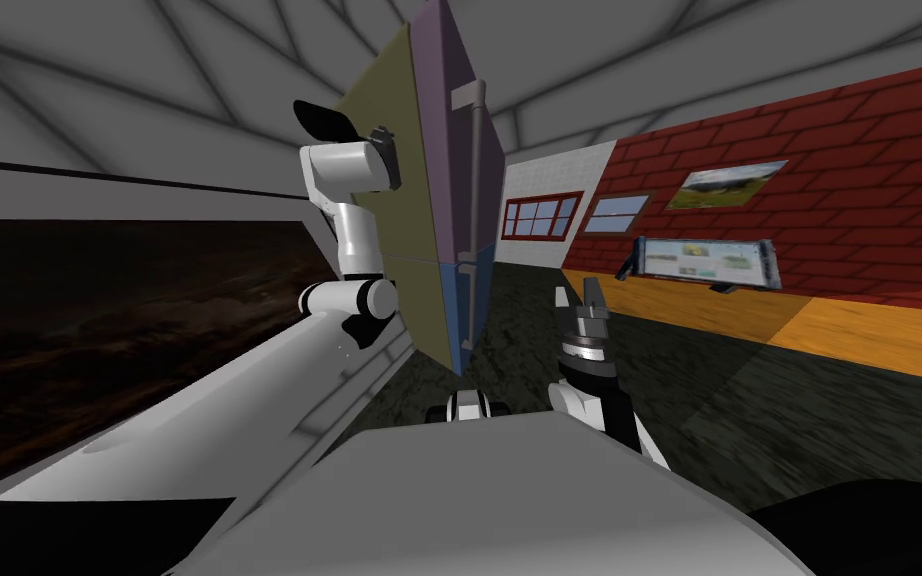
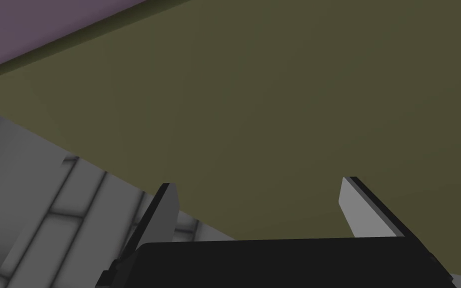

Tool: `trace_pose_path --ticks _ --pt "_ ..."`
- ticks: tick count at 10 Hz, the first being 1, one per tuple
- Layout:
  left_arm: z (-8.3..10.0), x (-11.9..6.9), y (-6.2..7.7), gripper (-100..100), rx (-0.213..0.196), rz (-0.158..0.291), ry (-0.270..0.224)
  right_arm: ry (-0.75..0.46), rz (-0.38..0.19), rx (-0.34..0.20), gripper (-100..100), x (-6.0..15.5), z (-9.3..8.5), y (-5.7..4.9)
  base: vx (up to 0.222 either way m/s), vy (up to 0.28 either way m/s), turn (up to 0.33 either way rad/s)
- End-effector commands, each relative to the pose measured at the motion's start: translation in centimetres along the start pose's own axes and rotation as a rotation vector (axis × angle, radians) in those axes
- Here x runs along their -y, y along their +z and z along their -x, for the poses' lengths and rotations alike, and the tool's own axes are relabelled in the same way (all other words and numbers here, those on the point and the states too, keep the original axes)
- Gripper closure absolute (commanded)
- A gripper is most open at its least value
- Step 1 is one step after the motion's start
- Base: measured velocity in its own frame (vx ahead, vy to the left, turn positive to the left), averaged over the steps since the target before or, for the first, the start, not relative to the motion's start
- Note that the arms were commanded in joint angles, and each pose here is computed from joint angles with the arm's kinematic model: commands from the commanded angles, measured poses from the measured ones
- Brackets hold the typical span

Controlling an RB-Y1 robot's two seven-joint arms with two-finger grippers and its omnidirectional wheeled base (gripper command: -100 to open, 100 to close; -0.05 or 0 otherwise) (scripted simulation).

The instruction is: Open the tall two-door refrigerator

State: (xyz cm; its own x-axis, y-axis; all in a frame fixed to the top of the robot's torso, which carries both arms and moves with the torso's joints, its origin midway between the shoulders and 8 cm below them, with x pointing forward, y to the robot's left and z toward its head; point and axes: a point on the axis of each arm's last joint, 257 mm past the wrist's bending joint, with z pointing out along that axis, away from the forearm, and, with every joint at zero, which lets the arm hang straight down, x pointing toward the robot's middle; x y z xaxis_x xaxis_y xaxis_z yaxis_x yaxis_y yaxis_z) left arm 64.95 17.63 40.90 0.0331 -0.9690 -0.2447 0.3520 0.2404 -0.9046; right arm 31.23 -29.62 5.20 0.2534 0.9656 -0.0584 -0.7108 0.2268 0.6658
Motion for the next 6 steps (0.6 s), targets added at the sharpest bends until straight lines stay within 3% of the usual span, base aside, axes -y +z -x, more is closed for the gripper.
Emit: trace_pose_path --ticks 1,2,3,4,5,6 --pt "-1.7 1.5 0.2 -100 -0.037 0.026 -0.007 0.000 0.000 0.000 0 0.0 0.0 0.0 0.007 -0.012 0.045" --pt "-1.9 3.5 -0.1 -100 -0.040 -0.002 -0.009 0.000 0.000 0.000 0 0.0 0.0 0.0 0.019 -0.024 0.047" --pt "-1.9 3.6 -0.1 -100 -0.040 -0.003 -0.009 0.000 0.000 0.000 0 0.0 0.0 0.0 0.001 -0.014 -0.003" --pt "-2.6 2.4 0.3 -100 -0.067 0.065 -0.012 0.000 0.000 0.000 0 0.0 0.0 0.0 0.001 -0.028 0.020" --pt "-2.7 4.2 0.0 -100 -0.070 0.040 -0.013 0.000 0.000 0.000 0 0.0 0.0 0.0 0.013 -0.022 0.038" --pt "-2.8 4.5 -0.1 -100 -0.070 0.035 -0.013 0.000 0.000 0.000 0 0.0 0.0 0.0 0.012 -0.018 0.012"
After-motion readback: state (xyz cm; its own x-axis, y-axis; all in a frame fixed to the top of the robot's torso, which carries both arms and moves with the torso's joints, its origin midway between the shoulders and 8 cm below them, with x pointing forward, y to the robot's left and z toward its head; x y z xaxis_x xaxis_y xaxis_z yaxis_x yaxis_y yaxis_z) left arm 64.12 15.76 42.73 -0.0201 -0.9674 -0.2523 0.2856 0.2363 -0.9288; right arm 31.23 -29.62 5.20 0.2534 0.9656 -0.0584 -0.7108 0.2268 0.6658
